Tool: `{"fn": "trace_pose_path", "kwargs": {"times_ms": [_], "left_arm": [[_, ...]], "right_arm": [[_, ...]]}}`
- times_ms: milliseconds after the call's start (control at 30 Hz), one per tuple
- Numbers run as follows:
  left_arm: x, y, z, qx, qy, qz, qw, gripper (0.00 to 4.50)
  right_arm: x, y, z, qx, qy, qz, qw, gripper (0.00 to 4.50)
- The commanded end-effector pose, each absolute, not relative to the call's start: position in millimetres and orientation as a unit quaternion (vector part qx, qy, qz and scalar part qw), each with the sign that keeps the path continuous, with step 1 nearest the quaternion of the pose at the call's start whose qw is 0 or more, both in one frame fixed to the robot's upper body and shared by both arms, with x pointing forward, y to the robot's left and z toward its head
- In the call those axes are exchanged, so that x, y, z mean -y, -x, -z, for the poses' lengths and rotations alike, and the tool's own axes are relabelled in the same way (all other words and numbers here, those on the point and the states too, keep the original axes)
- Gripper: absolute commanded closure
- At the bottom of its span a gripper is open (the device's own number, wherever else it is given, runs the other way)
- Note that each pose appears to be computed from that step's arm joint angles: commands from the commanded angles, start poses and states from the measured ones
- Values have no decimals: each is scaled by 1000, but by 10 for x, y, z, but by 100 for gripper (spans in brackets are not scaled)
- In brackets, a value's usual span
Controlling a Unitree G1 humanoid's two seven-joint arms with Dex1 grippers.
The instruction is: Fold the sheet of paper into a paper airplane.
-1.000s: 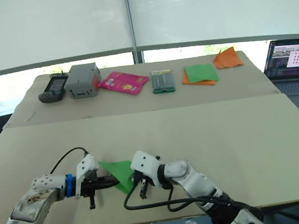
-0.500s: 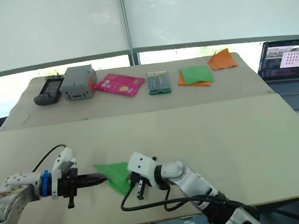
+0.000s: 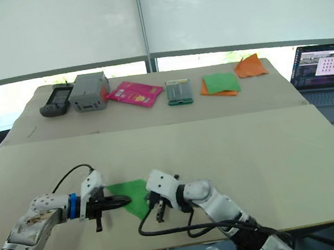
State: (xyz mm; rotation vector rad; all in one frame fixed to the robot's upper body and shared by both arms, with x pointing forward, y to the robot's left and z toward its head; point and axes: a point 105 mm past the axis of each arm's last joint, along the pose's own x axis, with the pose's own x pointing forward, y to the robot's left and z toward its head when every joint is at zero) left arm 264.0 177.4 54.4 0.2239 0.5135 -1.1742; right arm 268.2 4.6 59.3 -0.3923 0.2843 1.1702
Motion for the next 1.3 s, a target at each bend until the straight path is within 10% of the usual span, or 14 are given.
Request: {"fn": "trace_pose_path", "kwargs": {"times_ms": [33, 133, 300, 633, 1300], "left_arm": [[-1831, -2582, -346, -277, -116, 534, 790, 450], [-1797, -2586, -336, -274, -114, 534, 792, 450], [-1760, -2567, -319, -270, -110, 532, 795, 450], [-1722, -2537, -311, -271, -109, 534, 794, 450], [-1742, -2565, -332, -268, -109, 523, 802, 450]], "right_arm": [[88, -2758, -927, -98, 133, -508, 846, 449], [232, -2734, -1030, -101, 97, -480, 866, 449], [369, -2495, -991, -186, -54, -438, 878, 295], [284, -2258, -687, -332, -251, -401, 816, 295], [-219, -2478, -750, -333, -414, -425, 733, 295]]}}
